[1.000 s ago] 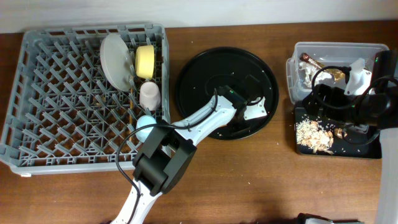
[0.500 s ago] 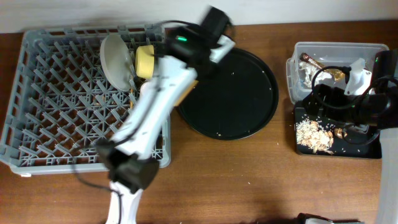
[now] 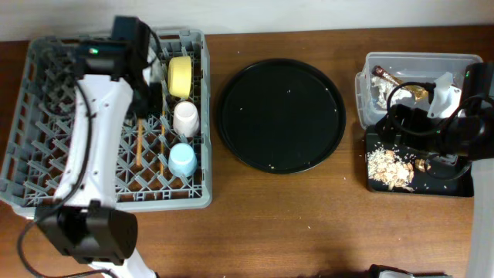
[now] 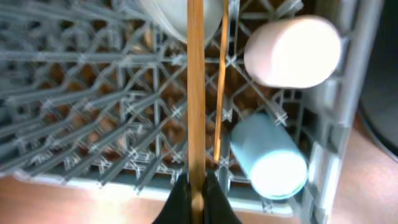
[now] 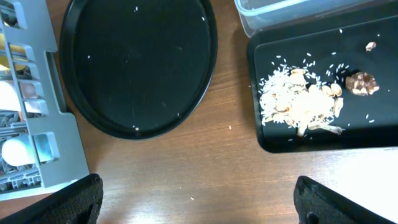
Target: Sort waste into correct bins and load items into the dishwasher rack
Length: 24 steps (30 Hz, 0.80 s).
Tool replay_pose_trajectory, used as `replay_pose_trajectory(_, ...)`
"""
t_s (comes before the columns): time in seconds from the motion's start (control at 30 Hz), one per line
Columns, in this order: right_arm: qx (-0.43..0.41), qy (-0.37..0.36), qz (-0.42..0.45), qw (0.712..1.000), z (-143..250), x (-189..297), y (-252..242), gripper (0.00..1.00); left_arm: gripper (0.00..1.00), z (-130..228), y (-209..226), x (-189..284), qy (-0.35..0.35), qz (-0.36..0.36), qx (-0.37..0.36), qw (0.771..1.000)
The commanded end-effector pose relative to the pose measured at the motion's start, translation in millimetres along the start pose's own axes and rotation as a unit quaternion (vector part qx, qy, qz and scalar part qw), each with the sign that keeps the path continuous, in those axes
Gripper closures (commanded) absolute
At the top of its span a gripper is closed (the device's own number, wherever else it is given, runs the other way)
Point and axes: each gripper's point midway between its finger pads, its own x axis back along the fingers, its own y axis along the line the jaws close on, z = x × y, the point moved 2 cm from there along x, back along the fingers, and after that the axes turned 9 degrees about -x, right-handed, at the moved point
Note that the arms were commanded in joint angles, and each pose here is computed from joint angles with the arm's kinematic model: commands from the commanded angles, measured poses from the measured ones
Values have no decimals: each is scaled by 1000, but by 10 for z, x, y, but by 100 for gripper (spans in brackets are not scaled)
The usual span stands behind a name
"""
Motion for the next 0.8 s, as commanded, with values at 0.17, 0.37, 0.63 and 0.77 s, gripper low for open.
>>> replay_pose_trajectory(0.17, 0, -1, 5, 1000, -2, 0, -25, 2, 60, 164, -106, -678, 36, 8, 7, 999)
replay_pose_trajectory(0.37, -1, -2, 5, 1000, -2, 1, -26, 1, 38, 94, -106, -676, 21, 8, 9, 1000)
replay_pose_trajectory(0.63, 0, -2, 5, 1000, -1, 1, -25, 2, 38, -64, 31, 370, -106, 19, 27, 994)
replay_pose_trajectory(0.77, -1, -2, 5, 1000, -2, 1, -26, 2, 21, 65, 109, 1311, -244, 42, 42, 968)
